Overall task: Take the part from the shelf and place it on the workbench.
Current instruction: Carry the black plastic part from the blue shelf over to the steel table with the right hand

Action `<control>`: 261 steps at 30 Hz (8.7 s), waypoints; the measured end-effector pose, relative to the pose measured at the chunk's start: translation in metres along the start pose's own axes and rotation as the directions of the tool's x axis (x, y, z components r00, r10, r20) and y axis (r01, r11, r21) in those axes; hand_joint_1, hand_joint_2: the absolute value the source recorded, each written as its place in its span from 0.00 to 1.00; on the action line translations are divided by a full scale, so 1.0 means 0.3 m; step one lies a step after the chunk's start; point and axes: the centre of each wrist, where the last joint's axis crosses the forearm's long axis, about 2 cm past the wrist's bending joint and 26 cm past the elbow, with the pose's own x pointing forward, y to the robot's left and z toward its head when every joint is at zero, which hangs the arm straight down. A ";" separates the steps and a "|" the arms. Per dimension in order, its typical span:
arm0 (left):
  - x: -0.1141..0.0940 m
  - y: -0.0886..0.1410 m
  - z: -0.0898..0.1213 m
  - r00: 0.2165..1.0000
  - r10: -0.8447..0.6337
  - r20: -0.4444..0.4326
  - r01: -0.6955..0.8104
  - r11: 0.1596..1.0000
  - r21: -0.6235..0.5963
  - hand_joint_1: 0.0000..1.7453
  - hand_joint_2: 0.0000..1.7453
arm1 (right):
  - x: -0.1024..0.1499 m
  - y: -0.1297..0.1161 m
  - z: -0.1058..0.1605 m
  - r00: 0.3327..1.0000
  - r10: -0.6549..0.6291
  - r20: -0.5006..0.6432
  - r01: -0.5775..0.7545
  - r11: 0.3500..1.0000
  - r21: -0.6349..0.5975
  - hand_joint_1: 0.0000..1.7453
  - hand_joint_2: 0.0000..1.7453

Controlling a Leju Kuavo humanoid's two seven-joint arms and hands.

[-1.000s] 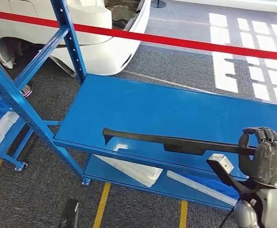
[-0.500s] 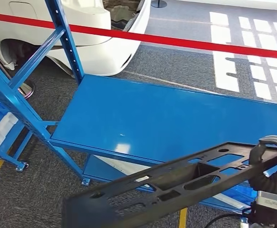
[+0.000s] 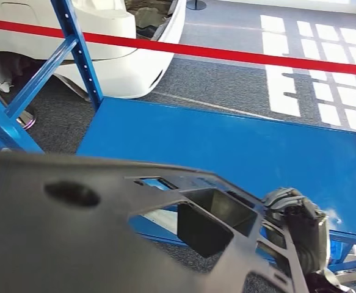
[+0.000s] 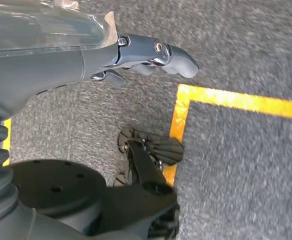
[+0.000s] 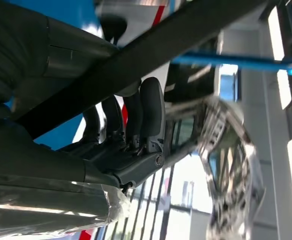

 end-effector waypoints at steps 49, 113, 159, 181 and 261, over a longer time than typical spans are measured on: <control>0.053 -0.030 -0.020 0.999 -0.035 -0.020 0.033 0.997 -0.066 0.00 1.00 | -0.207 0.149 0.175 0.698 -0.517 -0.495 0.715 0.471 0.517 1.00 1.00; 0.022 -0.059 0.000 0.967 -0.136 -0.216 0.115 0.988 -0.108 0.00 1.00 | -0.241 0.364 0.108 0.663 -0.581 -0.472 0.737 0.396 0.547 1.00 1.00; 0.022 -0.019 -0.007 0.958 -0.163 -0.234 0.152 0.986 -0.066 0.00 1.00 | -0.259 0.487 0.045 0.556 -0.657 -0.509 0.802 0.263 0.536 1.00 1.00; 0.015 -0.017 -0.004 0.964 -0.133 -0.228 0.127 0.991 -0.042 0.00 1.00 | -0.248 0.564 -0.001 0.509 -0.672 -0.538 0.823 0.197 0.533 1.00 1.00; 0.009 -0.061 0.007 0.964 -0.121 -0.237 0.111 0.992 -0.058 0.00 1.00 | -0.237 0.578 -0.071 0.592 -0.645 -0.483 0.747 0.214 0.630 1.00 1.00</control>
